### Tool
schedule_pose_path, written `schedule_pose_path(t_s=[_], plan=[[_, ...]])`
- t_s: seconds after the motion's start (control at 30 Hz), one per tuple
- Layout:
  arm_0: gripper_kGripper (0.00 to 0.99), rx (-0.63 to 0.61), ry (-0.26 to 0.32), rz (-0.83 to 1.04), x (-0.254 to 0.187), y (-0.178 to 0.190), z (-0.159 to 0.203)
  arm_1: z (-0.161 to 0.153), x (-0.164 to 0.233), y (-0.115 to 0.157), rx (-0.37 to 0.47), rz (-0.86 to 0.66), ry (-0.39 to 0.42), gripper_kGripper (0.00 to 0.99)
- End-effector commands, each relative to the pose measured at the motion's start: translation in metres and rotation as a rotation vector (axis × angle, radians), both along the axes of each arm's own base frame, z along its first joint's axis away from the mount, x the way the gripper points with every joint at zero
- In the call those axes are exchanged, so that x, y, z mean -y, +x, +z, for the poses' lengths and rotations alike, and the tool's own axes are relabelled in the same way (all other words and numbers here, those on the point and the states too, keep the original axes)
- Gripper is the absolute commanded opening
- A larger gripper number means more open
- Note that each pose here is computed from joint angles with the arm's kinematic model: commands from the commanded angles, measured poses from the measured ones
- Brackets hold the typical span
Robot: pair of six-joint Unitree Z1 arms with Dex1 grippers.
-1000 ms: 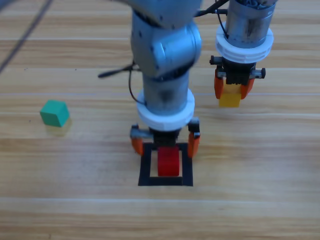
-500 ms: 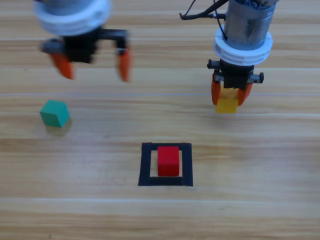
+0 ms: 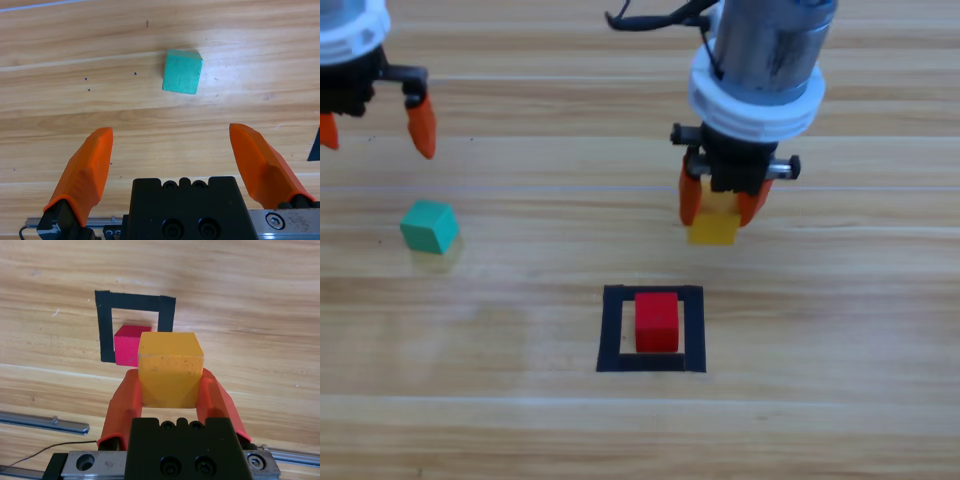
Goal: Stack the blocks in the rectangular block: red at the bottom, yellow in the middle, green on top
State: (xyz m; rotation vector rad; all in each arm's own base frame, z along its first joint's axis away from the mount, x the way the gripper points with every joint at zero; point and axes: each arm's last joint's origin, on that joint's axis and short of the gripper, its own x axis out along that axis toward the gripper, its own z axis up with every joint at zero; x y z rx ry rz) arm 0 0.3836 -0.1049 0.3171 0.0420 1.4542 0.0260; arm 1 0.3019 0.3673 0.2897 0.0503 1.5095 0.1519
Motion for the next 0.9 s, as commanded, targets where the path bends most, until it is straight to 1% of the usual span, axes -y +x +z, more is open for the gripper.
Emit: schedule_pose_path(t_s=[0.03,0.17,0.3,0.53,0.77,0.9], plan=[[0.990,-0.073,0.029,-0.015,0.001,0.024,-0.041,-0.023,-0.025,-0.017,-0.045,0.048,-0.035,0.000],[0.990,-0.080,0.019,-0.038,0.004,0.029,-0.046,-0.030,-0.035,-0.022,-0.046,0.061,-0.043,0.000],[0.990,-0.111,0.009,-0.062,0.006,0.035,-0.058,-0.036,-0.043,-0.029,-0.043,0.076,-0.055,0.000],[0.990,-0.132,0.010,-0.082,0.007,0.041,-0.070,-0.045,-0.053,-0.038,-0.035,0.097,-0.079,0.000],[0.990,-0.150,-0.003,-0.093,0.008,0.044,-0.077,-0.060,-0.060,-0.036,-0.034,0.105,-0.102,0.000],[0.990,-0.160,-0.013,-0.096,0.009,0.045,-0.083,-0.068,-0.065,-0.032,-0.020,0.108,-0.114,0.000]])
